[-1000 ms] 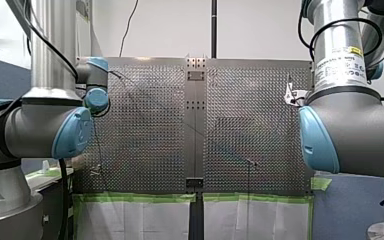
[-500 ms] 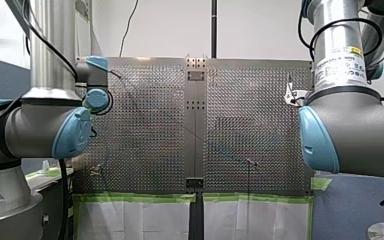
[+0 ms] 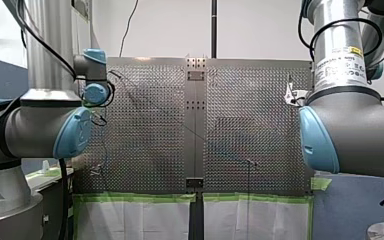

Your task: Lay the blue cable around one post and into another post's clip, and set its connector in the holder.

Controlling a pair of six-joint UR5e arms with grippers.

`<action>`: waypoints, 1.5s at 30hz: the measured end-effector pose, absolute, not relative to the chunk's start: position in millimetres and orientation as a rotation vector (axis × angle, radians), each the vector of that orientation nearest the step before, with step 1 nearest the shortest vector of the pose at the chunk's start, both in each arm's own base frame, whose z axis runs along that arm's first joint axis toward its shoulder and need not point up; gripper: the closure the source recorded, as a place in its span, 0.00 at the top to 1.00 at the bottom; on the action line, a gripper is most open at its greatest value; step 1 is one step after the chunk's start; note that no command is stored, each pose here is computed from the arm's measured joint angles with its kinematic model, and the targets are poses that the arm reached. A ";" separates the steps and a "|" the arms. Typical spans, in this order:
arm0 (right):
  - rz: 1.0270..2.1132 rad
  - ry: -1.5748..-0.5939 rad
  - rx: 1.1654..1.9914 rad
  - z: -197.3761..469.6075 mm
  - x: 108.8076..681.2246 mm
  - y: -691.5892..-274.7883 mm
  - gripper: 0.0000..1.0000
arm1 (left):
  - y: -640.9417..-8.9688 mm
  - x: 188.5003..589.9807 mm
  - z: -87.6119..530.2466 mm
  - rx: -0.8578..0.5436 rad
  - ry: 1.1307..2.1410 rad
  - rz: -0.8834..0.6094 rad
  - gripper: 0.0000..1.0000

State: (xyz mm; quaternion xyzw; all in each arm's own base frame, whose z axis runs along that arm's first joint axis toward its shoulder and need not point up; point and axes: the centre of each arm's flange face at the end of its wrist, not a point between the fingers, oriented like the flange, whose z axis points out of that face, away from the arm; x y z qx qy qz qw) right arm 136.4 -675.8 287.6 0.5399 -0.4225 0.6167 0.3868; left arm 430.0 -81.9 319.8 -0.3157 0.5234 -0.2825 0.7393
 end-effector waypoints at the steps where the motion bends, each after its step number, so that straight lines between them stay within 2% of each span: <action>1: 1.570 -1.076 1.374 287.5 136.3 -675.8 1.00 | -83.4 428.1 322.4 -0.681 1.155 -0.621 1.00; 7: 1.569 -1.076 1.373 287.8 135.7 -676.0 1.00 | -91.0 419.6 325.2 -0.628 1.224 -0.595 1.00; 15: 1.568 -1.076 1.373 287.8 135.2 -676.0 1.00 | -89.5 406.2 324.1 -0.645 1.281 -0.466 1.00; 23: 1.568 -1.077 1.372 287.8 134.3 -676.2 1.00 | -86.9 389.9 342.6 -0.648 1.289 -0.344 1.00; 38: 1.570 -1.081 1.369 287.8 133.4 -676.5 1.00 | -96.4 394.0 399.4 -0.620 1.296 -0.164 1.00; 45: 1.570 -1.082 1.370 287.7 133.4 -676.3 1.00 | -101.7 389.0 414.1 -0.610 1.337 -0.054 1.00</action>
